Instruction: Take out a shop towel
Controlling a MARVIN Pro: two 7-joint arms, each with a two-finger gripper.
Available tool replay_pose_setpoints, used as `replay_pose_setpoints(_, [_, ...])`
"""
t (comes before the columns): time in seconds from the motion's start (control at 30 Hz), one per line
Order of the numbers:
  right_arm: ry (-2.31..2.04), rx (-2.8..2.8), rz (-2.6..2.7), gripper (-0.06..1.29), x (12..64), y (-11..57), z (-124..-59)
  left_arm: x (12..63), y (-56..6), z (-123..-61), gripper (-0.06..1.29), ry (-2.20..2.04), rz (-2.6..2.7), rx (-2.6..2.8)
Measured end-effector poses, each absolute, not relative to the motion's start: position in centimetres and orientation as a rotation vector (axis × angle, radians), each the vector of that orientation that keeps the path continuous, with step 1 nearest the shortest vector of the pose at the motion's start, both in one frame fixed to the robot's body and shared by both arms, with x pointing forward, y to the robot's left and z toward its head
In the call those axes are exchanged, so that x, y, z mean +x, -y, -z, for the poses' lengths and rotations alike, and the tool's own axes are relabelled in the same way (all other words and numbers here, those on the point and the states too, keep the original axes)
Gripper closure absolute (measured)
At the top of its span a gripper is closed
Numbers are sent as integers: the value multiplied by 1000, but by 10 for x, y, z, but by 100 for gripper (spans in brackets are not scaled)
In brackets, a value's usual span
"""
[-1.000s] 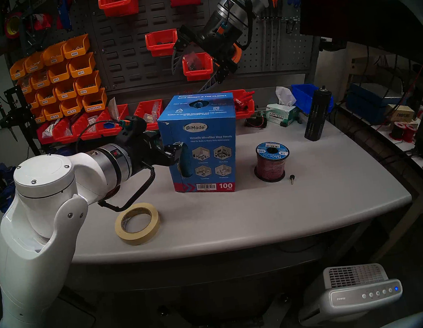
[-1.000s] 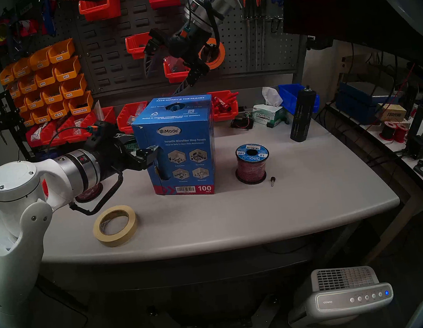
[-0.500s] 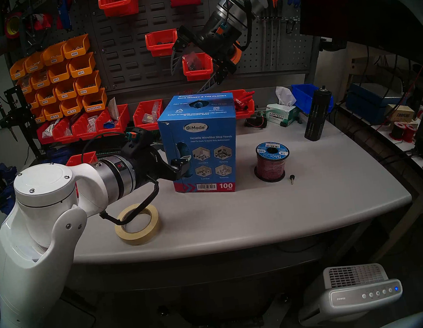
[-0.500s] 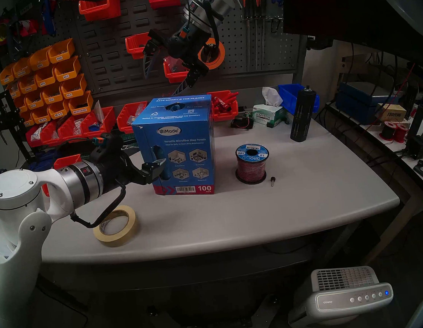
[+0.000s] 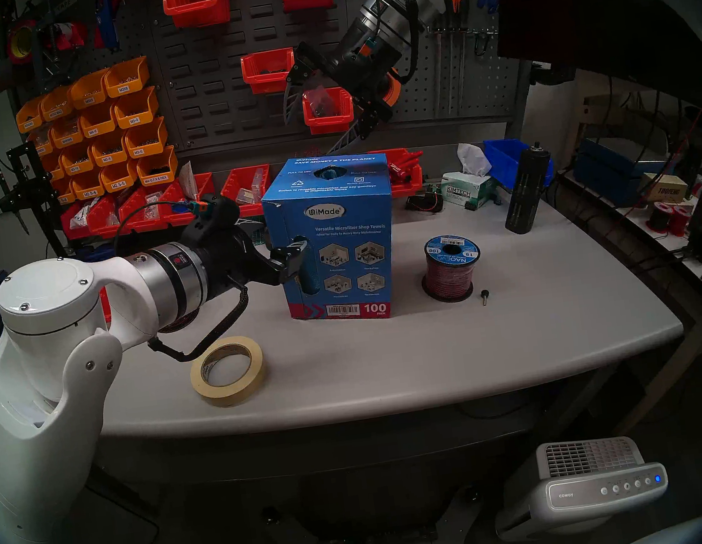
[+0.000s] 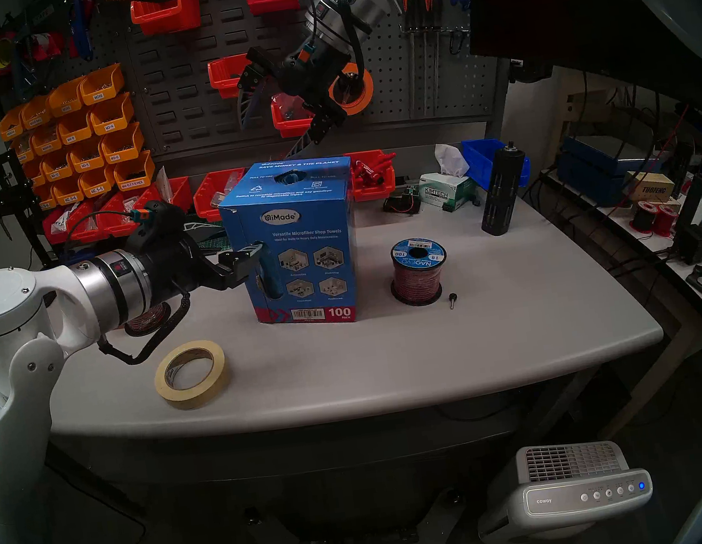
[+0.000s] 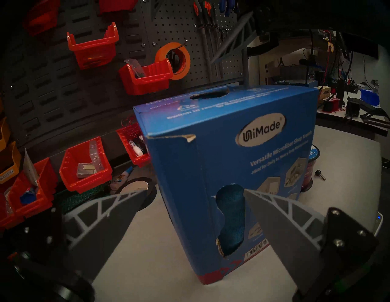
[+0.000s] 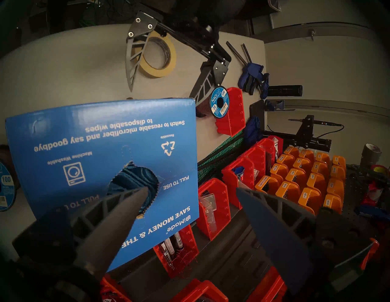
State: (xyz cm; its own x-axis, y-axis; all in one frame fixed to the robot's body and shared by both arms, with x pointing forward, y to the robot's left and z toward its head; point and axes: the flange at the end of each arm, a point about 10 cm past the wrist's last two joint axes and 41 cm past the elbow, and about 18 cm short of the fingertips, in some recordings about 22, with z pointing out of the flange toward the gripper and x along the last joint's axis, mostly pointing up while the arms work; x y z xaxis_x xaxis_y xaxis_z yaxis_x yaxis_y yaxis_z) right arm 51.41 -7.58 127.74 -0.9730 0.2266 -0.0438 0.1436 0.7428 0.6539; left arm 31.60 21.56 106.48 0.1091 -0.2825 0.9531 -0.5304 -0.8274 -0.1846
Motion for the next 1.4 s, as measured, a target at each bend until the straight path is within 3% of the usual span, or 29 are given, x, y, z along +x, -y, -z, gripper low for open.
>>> replay_pose_setpoints(1.4, [-2822,312,-1028,9,514,74,-1277,308,-230,-1119,-2,823,-1937,1938])
